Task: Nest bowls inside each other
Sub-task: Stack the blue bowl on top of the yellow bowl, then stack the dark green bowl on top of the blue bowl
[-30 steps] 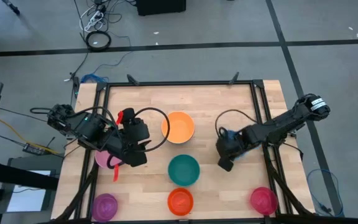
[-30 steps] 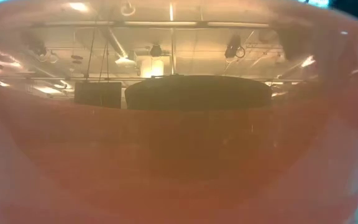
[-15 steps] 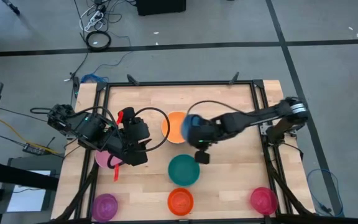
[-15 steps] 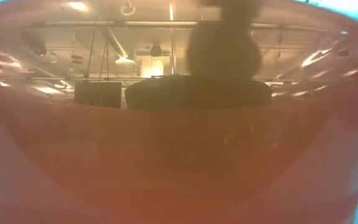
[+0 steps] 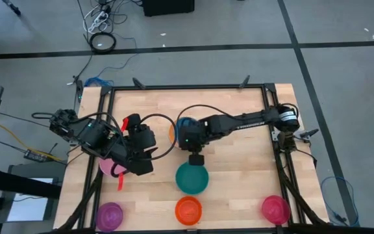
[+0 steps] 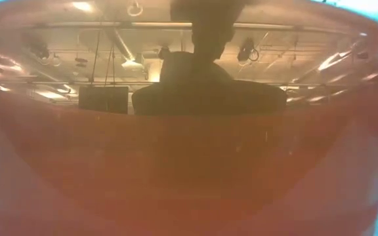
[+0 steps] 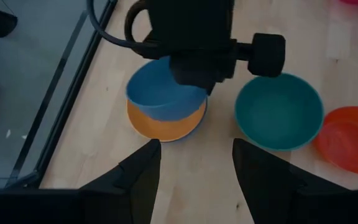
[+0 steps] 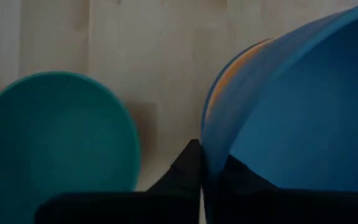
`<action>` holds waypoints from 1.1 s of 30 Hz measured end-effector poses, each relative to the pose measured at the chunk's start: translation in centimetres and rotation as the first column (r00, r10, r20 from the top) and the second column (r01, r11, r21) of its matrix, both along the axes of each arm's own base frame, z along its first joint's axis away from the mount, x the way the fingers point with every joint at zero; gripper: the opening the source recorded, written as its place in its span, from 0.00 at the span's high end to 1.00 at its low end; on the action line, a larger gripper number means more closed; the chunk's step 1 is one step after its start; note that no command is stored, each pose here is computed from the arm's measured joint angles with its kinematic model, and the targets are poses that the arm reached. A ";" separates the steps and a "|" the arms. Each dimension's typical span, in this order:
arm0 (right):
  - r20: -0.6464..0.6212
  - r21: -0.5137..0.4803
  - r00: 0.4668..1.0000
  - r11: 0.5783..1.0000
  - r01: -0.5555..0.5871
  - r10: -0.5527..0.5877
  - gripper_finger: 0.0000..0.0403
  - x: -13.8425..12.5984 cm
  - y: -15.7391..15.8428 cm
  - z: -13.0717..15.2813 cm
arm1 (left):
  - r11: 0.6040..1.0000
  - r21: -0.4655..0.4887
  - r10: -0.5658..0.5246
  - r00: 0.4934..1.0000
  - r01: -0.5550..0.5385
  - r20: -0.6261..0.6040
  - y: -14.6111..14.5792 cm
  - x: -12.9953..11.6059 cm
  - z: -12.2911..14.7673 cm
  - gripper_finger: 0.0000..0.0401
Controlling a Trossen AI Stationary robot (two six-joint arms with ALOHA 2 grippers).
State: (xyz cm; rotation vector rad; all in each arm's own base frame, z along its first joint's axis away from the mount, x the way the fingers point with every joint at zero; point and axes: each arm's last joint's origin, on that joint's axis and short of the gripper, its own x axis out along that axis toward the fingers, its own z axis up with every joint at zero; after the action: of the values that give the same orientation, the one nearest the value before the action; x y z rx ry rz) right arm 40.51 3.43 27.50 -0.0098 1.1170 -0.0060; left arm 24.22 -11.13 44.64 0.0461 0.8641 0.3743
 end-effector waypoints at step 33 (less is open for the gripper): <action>0.105 -0.130 0.985 0.981 0.147 -0.134 0.52 -12.3 7.1 10.0 | 0.986 -0.158 0.017 0.977 -0.052 -0.214 -2.7 3.1 -11.6 0.48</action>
State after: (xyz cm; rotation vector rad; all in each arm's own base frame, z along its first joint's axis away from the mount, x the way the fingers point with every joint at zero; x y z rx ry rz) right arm 28.21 10.55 37.46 -0.0533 1.0177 -0.2081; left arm 27.32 -13.84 33.02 -0.0823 1.1055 0.3342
